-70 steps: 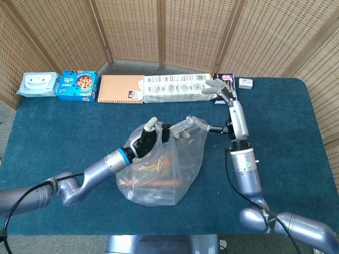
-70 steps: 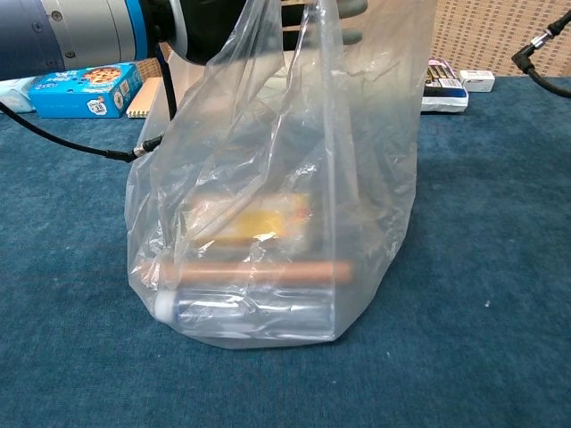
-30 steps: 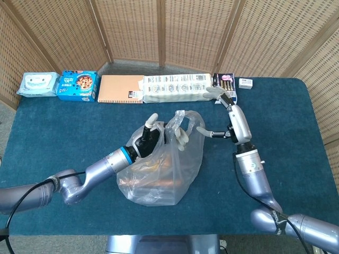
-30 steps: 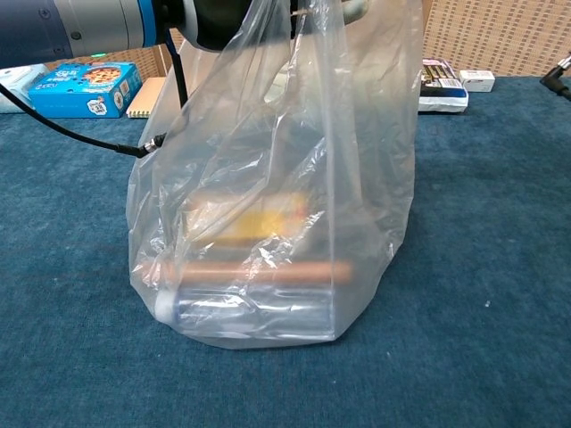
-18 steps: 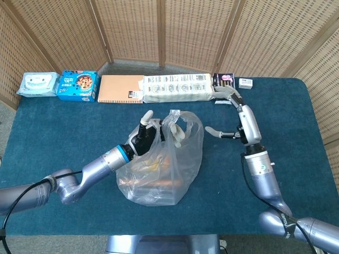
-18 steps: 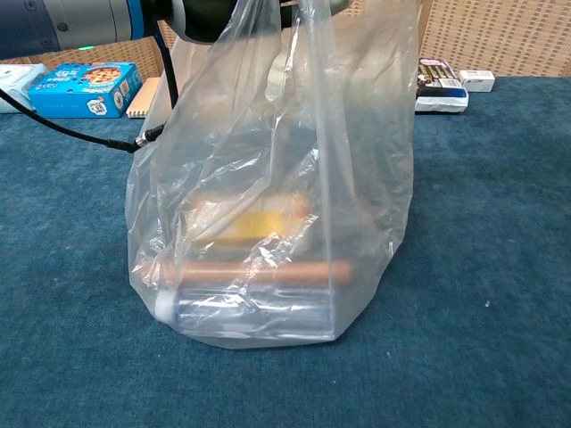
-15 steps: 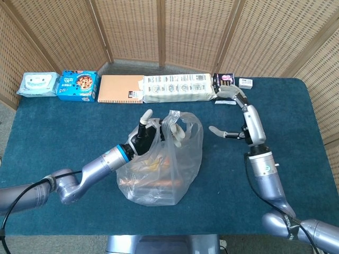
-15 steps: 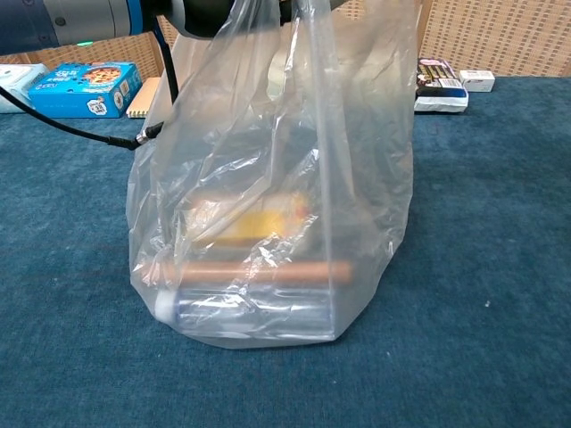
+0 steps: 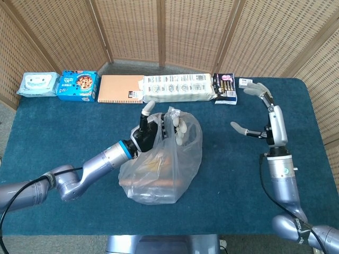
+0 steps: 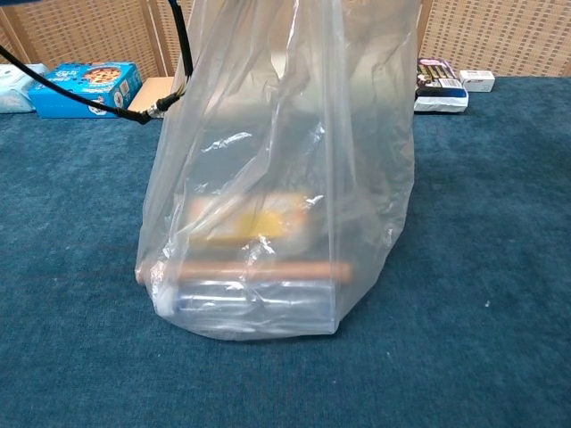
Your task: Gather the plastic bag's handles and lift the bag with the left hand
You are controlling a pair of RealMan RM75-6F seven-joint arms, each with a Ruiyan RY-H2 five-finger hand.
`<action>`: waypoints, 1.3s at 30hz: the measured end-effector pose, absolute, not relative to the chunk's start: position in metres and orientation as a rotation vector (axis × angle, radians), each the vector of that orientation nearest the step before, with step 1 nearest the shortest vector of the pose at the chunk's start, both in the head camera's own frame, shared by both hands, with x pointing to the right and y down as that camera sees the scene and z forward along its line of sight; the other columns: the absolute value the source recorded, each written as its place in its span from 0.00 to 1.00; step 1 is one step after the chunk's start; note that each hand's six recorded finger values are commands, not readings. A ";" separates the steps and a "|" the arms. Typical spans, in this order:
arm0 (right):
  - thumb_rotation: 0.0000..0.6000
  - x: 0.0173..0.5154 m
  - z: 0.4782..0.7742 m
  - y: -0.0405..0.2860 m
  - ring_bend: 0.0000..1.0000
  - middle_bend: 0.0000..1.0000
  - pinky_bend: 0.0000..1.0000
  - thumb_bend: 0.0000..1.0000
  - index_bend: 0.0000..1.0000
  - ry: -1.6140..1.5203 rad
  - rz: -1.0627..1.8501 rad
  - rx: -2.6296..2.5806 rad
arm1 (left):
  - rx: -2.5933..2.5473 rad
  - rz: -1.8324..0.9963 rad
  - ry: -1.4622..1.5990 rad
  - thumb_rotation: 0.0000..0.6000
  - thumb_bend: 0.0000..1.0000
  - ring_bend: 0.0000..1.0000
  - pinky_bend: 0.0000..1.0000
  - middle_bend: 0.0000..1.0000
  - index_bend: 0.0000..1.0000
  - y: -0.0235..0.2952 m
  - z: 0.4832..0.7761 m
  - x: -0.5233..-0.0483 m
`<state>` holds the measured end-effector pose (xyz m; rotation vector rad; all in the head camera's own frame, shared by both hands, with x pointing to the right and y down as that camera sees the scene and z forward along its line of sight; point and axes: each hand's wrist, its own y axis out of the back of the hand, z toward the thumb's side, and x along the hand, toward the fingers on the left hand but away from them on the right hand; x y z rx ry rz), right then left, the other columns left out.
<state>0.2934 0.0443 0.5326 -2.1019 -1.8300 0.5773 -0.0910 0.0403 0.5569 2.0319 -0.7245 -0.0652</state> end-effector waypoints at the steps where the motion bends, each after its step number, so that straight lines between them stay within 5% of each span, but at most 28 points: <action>1: 1.00 0.295 0.533 0.046 0.07 0.17 0.08 0.07 0.25 -1.833 0.580 -2.100 | 2.015 -0.073 -0.720 0.00 0.24 0.54 0.56 0.53 0.56 0.040 0.555 -0.090; 15: 1.00 0.311 0.539 0.055 0.08 0.17 0.08 0.07 0.25 -1.858 0.624 -2.073 | 1.952 -0.132 -0.731 0.00 0.52 0.82 0.80 0.79 0.71 0.020 0.521 -0.087; 19: 1.00 0.316 0.541 0.054 0.08 0.17 0.09 0.09 0.25 -1.862 0.637 -2.060 | 1.952 -0.147 -0.750 0.11 0.57 0.88 0.84 0.87 0.76 0.014 0.508 -0.084; 28: 1.00 0.330 0.549 0.055 0.08 0.17 0.09 0.11 0.25 -1.867 0.706 -2.029 | 1.982 -0.175 -0.772 0.30 0.58 0.90 0.85 0.89 0.82 0.001 0.478 -0.076; 39: 1.00 0.351 0.558 0.068 0.08 0.17 0.09 0.11 0.24 -1.837 0.814 -2.001 | 2.003 -0.231 -0.762 0.33 0.58 0.92 0.85 0.92 0.84 -0.016 0.441 -0.068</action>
